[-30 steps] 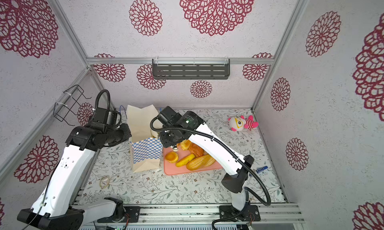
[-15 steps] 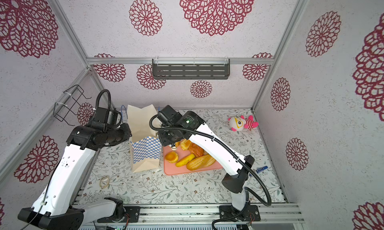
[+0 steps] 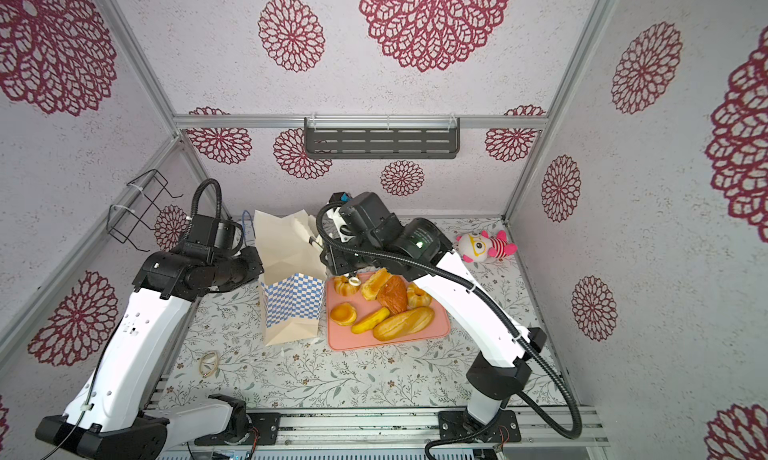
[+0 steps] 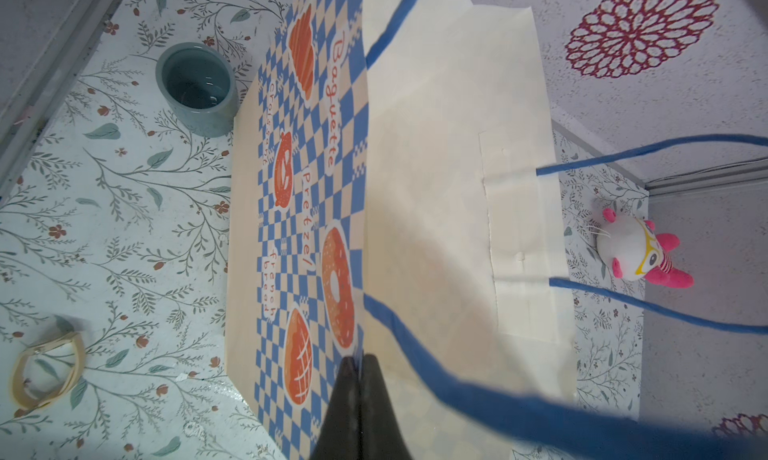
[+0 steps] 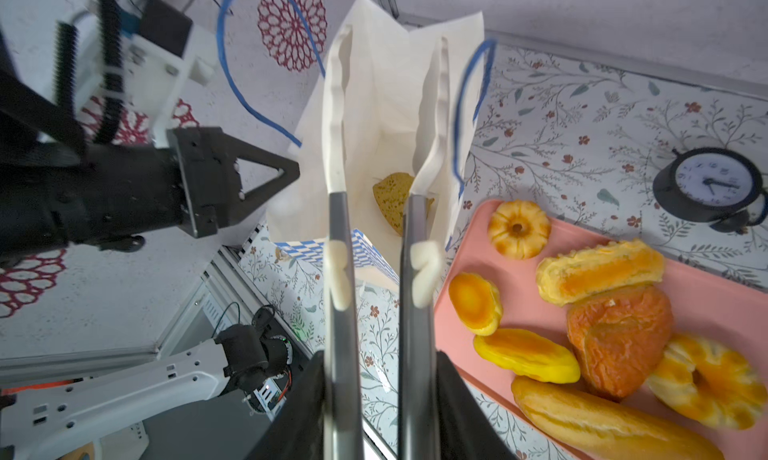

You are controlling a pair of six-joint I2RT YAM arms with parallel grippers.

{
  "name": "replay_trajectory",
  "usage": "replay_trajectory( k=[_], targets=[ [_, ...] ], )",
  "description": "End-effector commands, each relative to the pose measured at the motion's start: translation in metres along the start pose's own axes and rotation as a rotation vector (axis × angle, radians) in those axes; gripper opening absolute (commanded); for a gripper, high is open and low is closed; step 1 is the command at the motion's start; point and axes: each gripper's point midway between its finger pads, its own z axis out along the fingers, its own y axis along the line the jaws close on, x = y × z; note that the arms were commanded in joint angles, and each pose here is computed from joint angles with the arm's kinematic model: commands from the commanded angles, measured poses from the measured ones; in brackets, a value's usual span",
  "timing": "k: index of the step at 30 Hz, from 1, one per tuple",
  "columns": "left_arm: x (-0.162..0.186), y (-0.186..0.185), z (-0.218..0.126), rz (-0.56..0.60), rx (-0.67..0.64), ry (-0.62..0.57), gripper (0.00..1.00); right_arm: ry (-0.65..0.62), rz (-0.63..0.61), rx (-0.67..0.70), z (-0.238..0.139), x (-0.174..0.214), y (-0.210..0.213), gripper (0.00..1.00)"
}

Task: Place the fake bread into the paper bag
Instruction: 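Raise the tongs out of the bag and back over the tray, then lower the tongs toward the breads on the pink tray with the right gripper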

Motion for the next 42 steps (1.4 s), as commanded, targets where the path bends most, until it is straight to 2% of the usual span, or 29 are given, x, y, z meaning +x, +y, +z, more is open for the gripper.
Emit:
replay_trajectory(
  k=[1,8,15,18,27,36,40,42],
  targets=[
    [-0.006,-0.004,-0.002,0.007,0.020,-0.024,0.00,-0.202,0.031,-0.058,-0.051,-0.040,0.006,0.39],
    [-0.006,-0.005,-0.002,0.006,0.022,-0.024,0.00,-0.369,0.123,-0.022,-0.103,-0.062,-0.036,0.39],
    [-0.007,-0.007,-0.002,0.005,0.028,-0.023,0.00,-0.376,0.213,0.133,-0.120,-0.039,-0.101,0.40],
    [-0.007,-0.007,-0.001,0.006,0.027,-0.020,0.00,-0.339,0.250,0.193,-0.115,-0.020,-0.125,0.40],
    [-0.004,-0.006,0.001,0.005,0.025,-0.013,0.00,-0.156,0.386,0.304,-0.068,0.054,-0.182,0.38],
    [-0.001,-0.005,0.002,0.006,0.024,-0.009,0.00,0.060,0.479,0.352,-0.022,0.125,-0.214,0.37],
    [-0.001,-0.005,0.003,0.005,0.027,-0.007,0.00,0.120,0.501,0.380,-0.015,0.148,-0.224,0.36],
    [0.000,-0.006,0.005,0.003,0.030,-0.005,0.00,0.129,0.514,0.404,-0.017,0.154,-0.230,0.39]
  ],
)
